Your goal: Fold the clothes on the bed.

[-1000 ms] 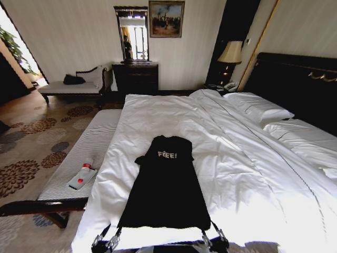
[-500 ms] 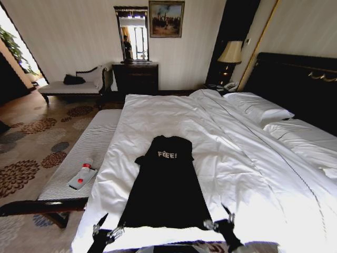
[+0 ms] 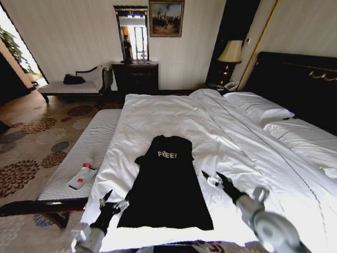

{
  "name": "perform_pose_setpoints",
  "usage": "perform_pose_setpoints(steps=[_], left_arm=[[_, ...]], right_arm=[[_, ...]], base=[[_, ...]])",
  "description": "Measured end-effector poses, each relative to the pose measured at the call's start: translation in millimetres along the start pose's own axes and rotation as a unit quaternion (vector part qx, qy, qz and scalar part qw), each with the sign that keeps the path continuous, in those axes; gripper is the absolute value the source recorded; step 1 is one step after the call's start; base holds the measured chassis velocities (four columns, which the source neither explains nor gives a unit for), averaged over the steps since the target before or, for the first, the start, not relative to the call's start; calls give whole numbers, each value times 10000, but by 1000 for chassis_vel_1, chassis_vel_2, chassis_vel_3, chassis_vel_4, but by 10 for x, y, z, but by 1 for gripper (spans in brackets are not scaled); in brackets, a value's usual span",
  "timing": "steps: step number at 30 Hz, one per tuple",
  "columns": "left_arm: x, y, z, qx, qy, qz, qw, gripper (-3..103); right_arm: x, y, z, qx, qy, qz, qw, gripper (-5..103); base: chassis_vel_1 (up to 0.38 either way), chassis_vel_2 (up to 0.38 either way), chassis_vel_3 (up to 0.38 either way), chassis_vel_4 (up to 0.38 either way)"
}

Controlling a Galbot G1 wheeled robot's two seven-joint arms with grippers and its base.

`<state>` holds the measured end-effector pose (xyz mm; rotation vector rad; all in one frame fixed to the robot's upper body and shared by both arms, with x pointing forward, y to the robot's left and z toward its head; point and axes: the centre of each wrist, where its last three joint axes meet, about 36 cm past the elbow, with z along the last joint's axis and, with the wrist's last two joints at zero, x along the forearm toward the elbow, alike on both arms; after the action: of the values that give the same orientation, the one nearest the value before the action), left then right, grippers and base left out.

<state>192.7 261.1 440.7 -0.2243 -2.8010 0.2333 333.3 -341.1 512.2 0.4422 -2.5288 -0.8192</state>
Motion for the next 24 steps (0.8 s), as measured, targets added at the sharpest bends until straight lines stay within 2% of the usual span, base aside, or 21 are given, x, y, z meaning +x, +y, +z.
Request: perform_pose_setpoints(steps=[3,4,6,8,13,21,24], left_arm=[[32,-1,23,-150,3,59,9999,100],[32,-1,23,-150,3,59,9999,100],[36,6,9,-274,-86,117,9995,100],[26,-12,-43,-322,-193,185,9991,100],[-1,-29,-77,-339,-237,234,9989,100],[-8,-43,17,-271,-102,232,9993,100],[-18,-18,28,-328,-76,248,9991,100]], right_arm=[[-296,-132,-158,-583,195,-252,9978,100],[-296,-132,-158,-583,195,-252,9978,100],[-499,-202,-190,-883,162,-316,9955,100],[-687,-274,-219,-1047,148,-240,9941,100],[-901,-380,-262,-1146,264,-21,9931,100],[-1203,-593,-321,-1051,550,443,9920,100],[-1349,-680,-339,-1135,612,648,9895,100]], base=[[0,0,0,0],[0,0,0,0],[0,0,0,0],[0,0,0,0],[0,0,0,0],[0,0,0,0],[0,0,0,0]])
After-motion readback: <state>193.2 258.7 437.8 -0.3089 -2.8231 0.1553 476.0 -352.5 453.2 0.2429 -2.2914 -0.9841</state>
